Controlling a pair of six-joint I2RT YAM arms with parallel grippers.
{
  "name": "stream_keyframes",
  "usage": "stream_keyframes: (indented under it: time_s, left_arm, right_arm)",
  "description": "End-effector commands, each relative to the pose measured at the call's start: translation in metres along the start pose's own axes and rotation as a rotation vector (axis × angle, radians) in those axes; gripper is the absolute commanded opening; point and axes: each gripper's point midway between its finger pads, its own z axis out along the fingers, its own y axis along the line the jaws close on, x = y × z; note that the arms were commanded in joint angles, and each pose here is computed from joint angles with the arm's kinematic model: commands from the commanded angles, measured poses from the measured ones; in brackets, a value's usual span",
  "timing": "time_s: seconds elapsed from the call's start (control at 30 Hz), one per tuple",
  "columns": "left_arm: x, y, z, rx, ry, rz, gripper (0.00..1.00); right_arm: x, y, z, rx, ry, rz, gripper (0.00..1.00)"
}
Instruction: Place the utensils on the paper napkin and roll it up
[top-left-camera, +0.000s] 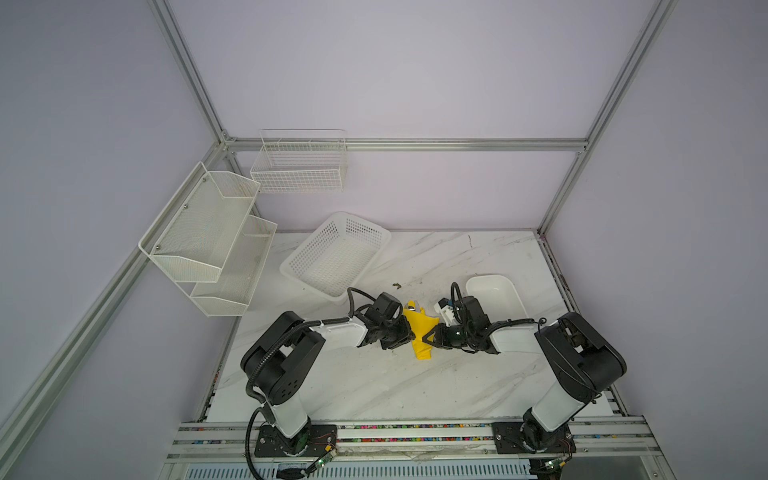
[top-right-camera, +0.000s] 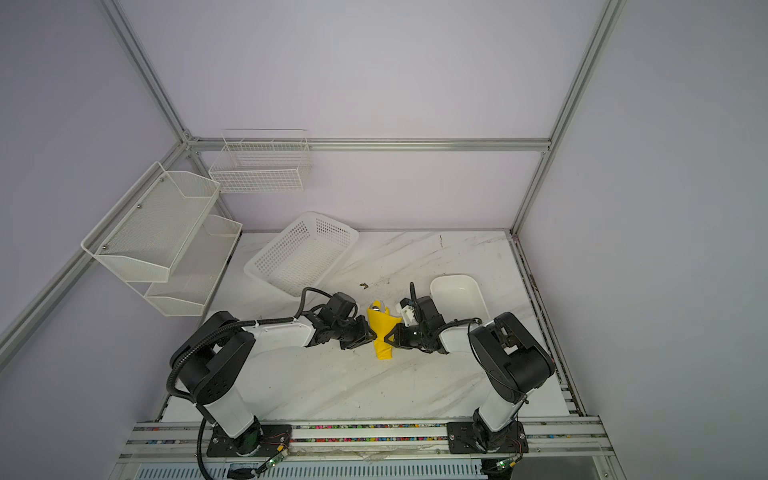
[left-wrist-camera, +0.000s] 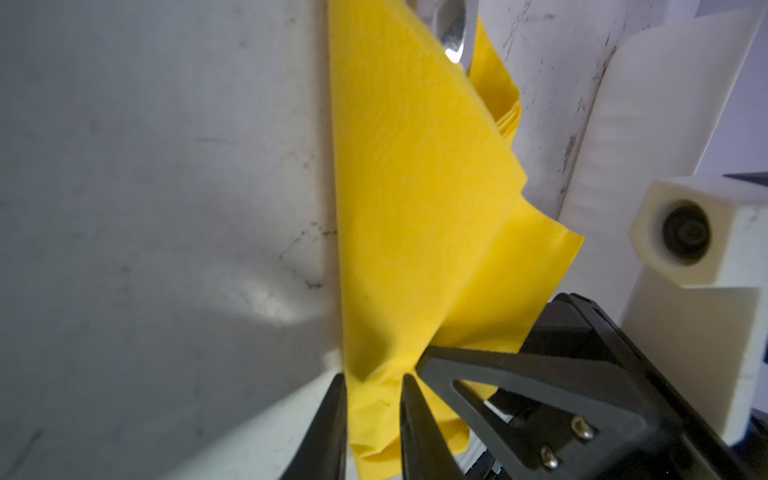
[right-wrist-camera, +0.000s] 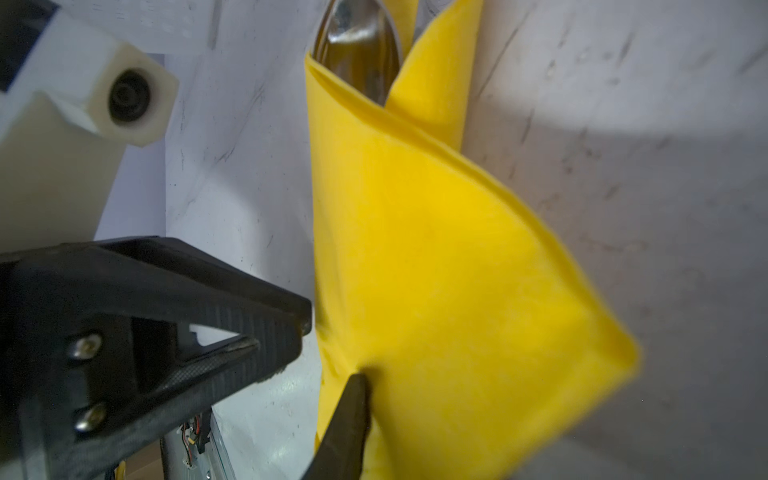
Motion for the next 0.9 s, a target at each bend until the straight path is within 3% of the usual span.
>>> stream_keyframes:
  time_s: [0.0,0.6,0.87]
  left_arm:
    - [-0.023,-0.067,-0.010,0.166,-0.035,0.101,0.22]
    - [-0.020,-0.051,0.025,0.090,0.020,0.091,0.18]
    - [-0.014,-0.045,0.030,0.064,0.033,0.089,0.17]
  right_arm:
    - [0.022,-0.016,0.002,0.040,0.047,0.050,0.19]
    - [0.020,-0.014,-0.005,0.061,0.034,0.069,0.22]
    - [0.023,0.000,-0.025,0.043,0.007,0.113,0.46]
